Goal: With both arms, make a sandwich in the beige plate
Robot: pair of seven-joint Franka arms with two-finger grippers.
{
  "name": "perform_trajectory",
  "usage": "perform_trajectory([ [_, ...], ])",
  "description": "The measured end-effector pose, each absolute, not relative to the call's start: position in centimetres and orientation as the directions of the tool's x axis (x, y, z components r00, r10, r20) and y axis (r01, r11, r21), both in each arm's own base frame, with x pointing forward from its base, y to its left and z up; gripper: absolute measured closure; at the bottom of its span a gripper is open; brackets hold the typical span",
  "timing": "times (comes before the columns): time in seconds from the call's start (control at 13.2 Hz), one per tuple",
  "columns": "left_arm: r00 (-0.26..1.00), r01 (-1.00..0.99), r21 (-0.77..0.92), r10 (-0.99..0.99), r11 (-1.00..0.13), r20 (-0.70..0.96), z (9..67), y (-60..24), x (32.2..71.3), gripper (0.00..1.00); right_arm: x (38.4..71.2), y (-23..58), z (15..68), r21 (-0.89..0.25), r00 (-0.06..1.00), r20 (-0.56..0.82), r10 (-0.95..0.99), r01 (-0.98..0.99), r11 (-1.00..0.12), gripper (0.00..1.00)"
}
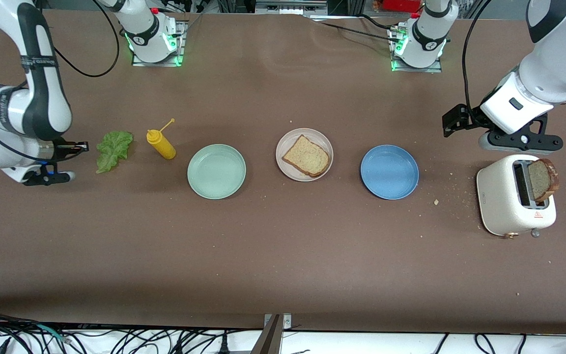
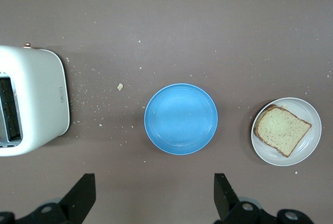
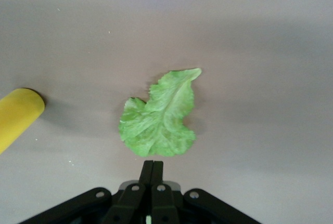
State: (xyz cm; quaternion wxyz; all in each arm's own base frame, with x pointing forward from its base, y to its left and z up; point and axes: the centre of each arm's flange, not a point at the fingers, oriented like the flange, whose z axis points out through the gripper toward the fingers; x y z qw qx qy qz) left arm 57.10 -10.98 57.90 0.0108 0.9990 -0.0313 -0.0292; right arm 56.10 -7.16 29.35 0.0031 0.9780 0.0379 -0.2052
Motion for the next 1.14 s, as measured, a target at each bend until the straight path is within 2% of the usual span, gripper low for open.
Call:
perform_trajectory([
  [0.23,0.996,-0.062,0.024,-0.063,-0.998,-0.057,57.9,-11.0,57.1,0.00,55.1,-5.1,25.8,0.007,0.922,-0.381,0.060,0.068,-0.998,0.63],
  [0.3,0.996,-0.062,0.024,-0.063,-0.998,-0.057,57.9,-11.0,57.1,0.00,54.5,-4.9,24.7,0.011,0.926,-0.372,0.059,0.068,-0.998,0.50],
  [0.53,0.996,-0.061,0.024,-0.063,-0.998,-0.057,57.9,-10.9,57.1,0.00,52.7,-5.0,22.2,0.015,0.929,-0.365,0.053,0.063,-0.998,0.20],
  [0.61,0.996,-0.061,0.024,-0.062,-0.998,-0.057,57.9,-10.9,57.1,0.00,52.2,-5.1,21.5,0.017,0.932,-0.360,0.052,0.062,-0.998,0.06],
  [0.68,0.996,-0.061,0.024,-0.062,-0.998,-0.057,57.9,-10.9,57.1,0.00,51.6,-5.1,20.8,0.018,0.933,-0.357,0.051,0.062,-0.998,0.00],
  [1.14,0.996,-0.060,0.023,-0.061,-0.998,-0.057,57.9,-10.9,57.1,0.00,49.4,-5.2,18.4,0.022,0.933,-0.357,0.048,0.060,-0.998,0.00],
])
